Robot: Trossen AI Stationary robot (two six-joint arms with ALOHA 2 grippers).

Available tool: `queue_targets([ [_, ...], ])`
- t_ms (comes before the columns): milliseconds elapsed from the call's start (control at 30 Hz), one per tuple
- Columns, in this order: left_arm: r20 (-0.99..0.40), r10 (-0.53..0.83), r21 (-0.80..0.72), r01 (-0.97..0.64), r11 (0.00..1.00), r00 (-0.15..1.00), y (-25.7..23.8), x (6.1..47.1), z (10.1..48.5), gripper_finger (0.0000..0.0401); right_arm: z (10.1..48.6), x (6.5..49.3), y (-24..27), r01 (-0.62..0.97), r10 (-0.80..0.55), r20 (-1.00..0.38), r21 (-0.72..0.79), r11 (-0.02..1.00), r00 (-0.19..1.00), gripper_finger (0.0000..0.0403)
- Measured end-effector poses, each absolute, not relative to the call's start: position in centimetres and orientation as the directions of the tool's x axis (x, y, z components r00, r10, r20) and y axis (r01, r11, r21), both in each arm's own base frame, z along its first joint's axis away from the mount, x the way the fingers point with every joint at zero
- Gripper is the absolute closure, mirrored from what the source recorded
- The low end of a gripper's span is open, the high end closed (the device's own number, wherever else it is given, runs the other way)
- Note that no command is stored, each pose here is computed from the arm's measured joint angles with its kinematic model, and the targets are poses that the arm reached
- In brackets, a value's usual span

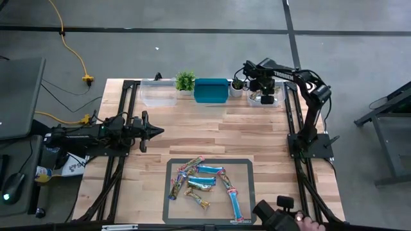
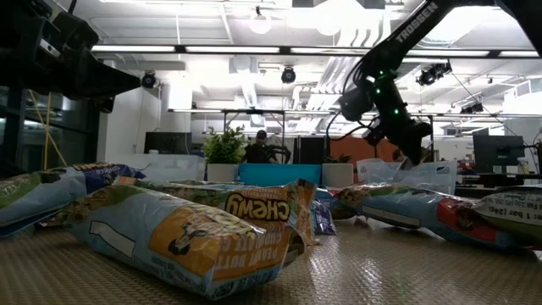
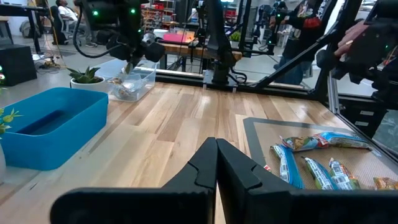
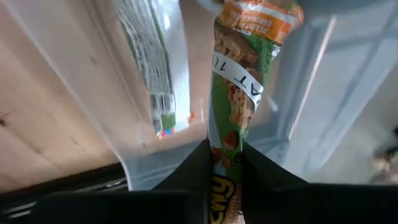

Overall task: Pick and place Granola Bars by type
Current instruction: Put the yellow granola bar into the right transparent bin

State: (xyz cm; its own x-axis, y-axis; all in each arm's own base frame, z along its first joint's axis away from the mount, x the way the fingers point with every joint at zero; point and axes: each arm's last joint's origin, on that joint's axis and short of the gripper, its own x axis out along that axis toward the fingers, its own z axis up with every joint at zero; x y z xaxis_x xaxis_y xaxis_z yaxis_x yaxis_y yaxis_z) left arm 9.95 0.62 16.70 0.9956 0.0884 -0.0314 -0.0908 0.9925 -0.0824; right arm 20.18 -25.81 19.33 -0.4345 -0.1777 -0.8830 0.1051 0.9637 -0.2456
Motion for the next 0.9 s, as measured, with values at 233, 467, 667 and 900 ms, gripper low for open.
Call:
queue_targets([
  [233, -0.031, 0.089, -0.082, -0.091, 0.992, 0.996, 0.62, 9.94, 16.7, 0.04, 19.23, 20.6, -26.47, 0.117, -0.232, -0.893, -0.296, 0.948, -0.386, 0.0346],
  [467, -0.031, 0.088, -0.082, -0.091, 0.992, 0.996, 0.62, 9.94, 16.7, 0.04, 19.18, 20.79, -26.56, 0.154, -0.23, -0.906, -0.299, 0.942, -0.355, 0.0336],
  [667, -0.032, 0.089, -0.082, -0.091, 0.992, 0.996, 0.63, 9.94, 16.69, 0.04, 19.19, 20.77, -26.56, 0.198, -0.231, -0.904, -0.316, 0.928, -0.359, 0.0299],
  [900, -0.032, 0.089, -0.082, -0.091, 0.992, 0.996, 0.62, 9.94, 16.7, 0.04, 19.24, 20.48, -26.16, 0.309, -0.189, -0.905, -0.318, 0.896, -0.382, 0.0257],
])
